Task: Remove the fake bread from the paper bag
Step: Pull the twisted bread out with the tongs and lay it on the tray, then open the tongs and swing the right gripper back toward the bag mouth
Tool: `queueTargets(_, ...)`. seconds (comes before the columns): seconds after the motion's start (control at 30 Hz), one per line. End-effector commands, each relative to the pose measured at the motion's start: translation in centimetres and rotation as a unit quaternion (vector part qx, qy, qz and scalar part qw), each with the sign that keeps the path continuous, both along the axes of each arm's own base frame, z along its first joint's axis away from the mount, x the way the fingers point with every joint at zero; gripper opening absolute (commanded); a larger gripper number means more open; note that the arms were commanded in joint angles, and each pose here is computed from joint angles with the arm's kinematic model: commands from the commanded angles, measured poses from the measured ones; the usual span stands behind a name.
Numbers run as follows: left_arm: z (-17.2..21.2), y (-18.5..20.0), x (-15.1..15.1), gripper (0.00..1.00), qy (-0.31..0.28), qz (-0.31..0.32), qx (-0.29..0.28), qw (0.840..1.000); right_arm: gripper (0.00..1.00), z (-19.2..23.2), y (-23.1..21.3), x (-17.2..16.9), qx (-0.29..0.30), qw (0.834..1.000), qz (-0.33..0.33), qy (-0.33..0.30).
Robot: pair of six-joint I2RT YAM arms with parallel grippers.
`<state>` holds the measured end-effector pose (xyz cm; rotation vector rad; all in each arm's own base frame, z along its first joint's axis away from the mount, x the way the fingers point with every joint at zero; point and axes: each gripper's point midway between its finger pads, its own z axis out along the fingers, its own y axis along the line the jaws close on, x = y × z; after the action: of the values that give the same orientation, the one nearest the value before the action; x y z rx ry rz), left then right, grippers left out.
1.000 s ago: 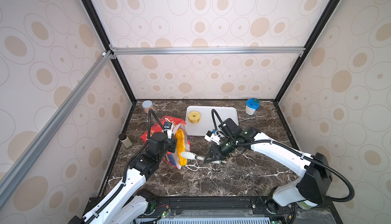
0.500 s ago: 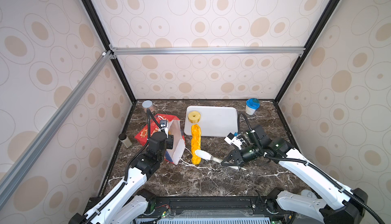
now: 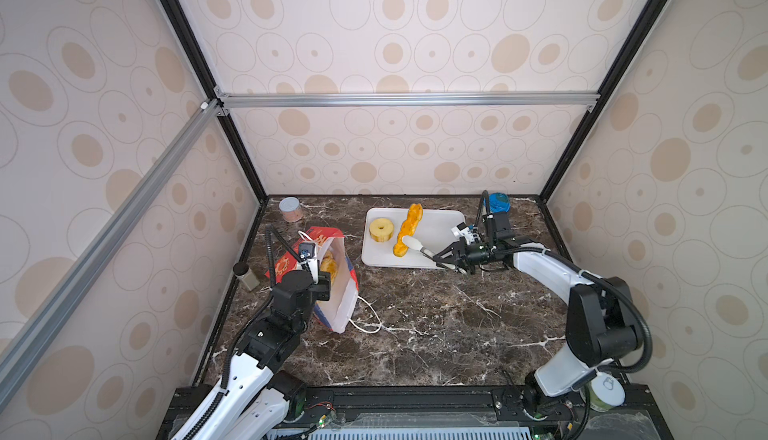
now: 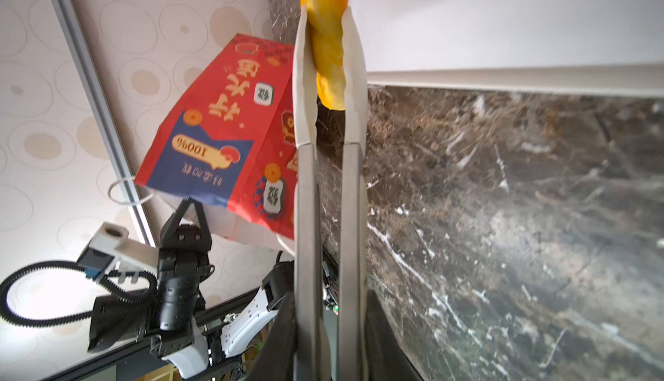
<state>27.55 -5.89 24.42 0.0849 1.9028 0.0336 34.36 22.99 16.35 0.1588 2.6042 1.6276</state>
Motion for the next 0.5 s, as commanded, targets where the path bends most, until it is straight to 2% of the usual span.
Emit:
queueTargets(0.0,1.6,0.0,-0.2,0.00,-0.015,-0.001,-0.015,1.000,0.00,1.5,1.4,2.1,0.046,0.998,0.019,-0.032)
queueTargets(0.47,0.7,-1.2,0.8,0.00,-0.008,-0.024,-0.007,1.000,0.00,-4.4,2.2,3.7,0.065,0.997,0.014,0.041)
